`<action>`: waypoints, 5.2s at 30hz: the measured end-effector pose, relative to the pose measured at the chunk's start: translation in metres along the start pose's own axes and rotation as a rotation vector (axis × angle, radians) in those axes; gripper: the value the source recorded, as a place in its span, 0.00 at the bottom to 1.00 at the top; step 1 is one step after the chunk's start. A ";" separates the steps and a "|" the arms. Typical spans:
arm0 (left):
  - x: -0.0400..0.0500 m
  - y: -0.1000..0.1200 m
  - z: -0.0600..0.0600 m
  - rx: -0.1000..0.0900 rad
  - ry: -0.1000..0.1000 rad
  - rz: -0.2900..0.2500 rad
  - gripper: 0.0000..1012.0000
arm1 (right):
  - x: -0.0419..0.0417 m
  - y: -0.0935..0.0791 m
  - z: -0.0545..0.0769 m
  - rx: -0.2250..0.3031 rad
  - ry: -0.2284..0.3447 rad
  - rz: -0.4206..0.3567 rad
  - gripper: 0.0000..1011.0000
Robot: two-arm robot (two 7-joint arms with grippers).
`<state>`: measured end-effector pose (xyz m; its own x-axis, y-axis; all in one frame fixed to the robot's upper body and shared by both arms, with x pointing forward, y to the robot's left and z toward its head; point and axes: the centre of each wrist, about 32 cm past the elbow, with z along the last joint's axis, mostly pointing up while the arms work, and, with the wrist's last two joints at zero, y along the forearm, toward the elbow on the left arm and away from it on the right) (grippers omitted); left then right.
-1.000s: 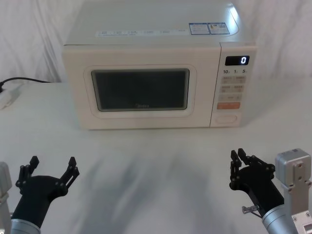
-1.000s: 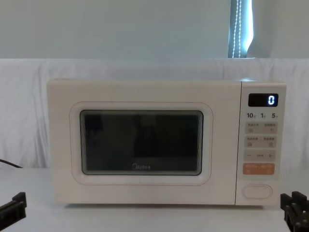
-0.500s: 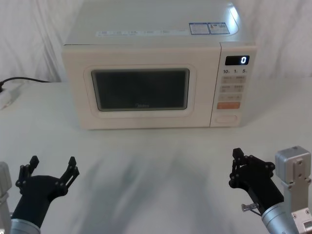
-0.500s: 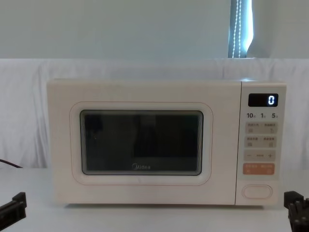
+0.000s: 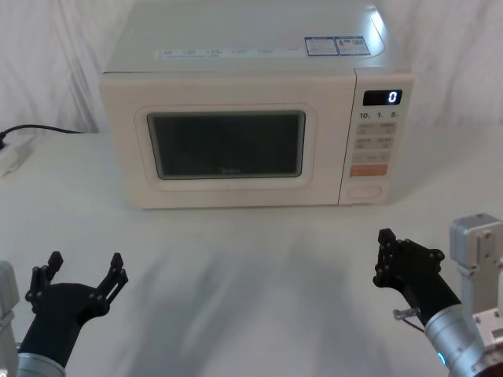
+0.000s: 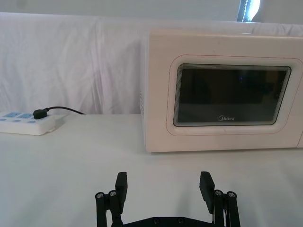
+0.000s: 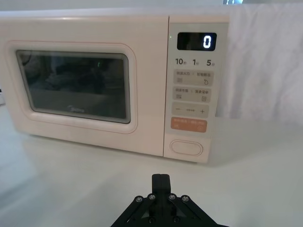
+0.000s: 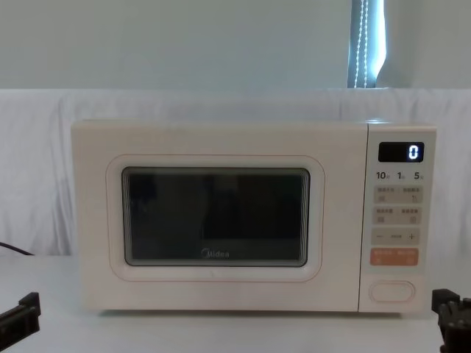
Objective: Press the button to open the microwave door with one hand; close the microwave door with the other hand.
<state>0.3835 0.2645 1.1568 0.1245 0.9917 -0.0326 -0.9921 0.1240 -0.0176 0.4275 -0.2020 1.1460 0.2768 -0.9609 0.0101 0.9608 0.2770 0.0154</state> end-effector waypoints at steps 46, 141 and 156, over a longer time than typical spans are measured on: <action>0.0000 0.000 0.000 0.000 0.000 0.000 0.99 | 0.0566 0.115 -0.017 -0.088 -0.002 0.028 0.00; 0.0000 0.000 0.000 0.000 0.000 0.000 0.99 | 0.0574 0.163 -0.029 -0.098 -0.026 -0.060 0.00; 0.0000 0.000 0.000 0.000 0.000 0.000 0.99 | 0.0530 0.144 -0.026 -0.087 -0.016 -0.059 0.00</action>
<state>0.3835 0.2645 1.1568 0.1245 0.9917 -0.0326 -0.9921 0.1240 -0.0175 0.5814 -0.2130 1.1232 0.2198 -0.9752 0.0275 0.9735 0.2174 -0.0704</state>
